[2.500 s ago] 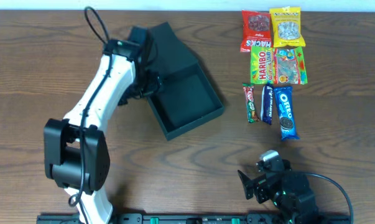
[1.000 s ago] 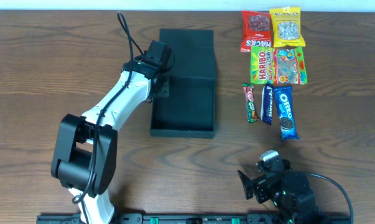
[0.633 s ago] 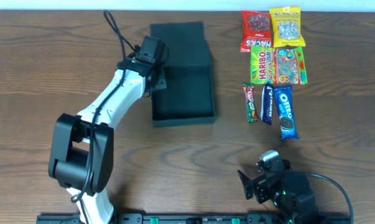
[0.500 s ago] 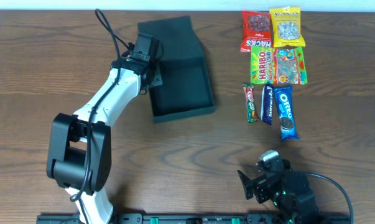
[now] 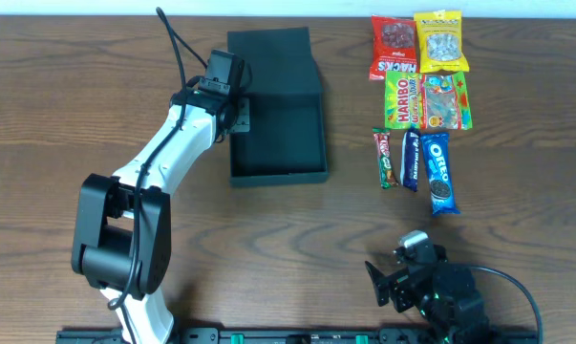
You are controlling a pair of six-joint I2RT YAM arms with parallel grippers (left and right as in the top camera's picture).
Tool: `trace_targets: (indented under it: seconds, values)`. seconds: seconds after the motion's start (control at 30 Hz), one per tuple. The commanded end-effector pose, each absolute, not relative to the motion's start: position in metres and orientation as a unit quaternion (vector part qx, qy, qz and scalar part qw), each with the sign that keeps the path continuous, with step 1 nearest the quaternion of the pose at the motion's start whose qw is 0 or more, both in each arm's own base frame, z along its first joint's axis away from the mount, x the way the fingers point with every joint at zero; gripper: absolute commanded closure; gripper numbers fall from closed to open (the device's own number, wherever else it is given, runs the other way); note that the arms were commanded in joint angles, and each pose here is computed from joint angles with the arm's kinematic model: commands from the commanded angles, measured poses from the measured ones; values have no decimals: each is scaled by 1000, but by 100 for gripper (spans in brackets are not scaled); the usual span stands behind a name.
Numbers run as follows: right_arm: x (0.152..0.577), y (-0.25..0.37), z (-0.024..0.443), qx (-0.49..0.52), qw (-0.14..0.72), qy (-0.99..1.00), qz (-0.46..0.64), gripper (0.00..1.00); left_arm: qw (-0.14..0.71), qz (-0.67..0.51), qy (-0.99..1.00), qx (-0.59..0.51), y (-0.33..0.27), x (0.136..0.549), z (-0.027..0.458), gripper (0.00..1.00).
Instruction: Pack container
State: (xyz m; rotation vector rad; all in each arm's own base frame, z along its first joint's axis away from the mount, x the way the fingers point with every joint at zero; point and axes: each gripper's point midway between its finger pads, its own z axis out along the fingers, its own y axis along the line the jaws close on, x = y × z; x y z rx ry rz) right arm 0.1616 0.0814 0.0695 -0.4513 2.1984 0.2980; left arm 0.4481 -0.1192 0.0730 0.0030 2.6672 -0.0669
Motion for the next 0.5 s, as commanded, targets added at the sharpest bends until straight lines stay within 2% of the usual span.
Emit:
trace_targets:
  seconds: [0.0, 0.03, 0.17, 0.3, 0.37, 0.47]
  values:
    - [160, 84, 68, -186, 424, 878, 123, 1, 231, -23, 973, 13, -121, 447, 69, 23]
    - [160, 84, 68, -186, 424, 878, 123, 1, 231, -25, 973, 6, -121, 447, 69, 5]
    - [160, 84, 68, -186, 424, 878, 123, 1, 237, -34, 971, -20, -122, 452, 85, 5]
    - [160, 84, 68, -186, 424, 878, 123, 1, 244, -39, 969, -28, -124, 451, 136, 5]
    - [160, 84, 68, -186, 424, 878, 123, 1, 249, -39, 968, -15, -123, 437, 178, 5]
    - [160, 84, 68, -186, 424, 878, 123, 1, 247, -34, 968, 15, -121, 411, 209, 5]
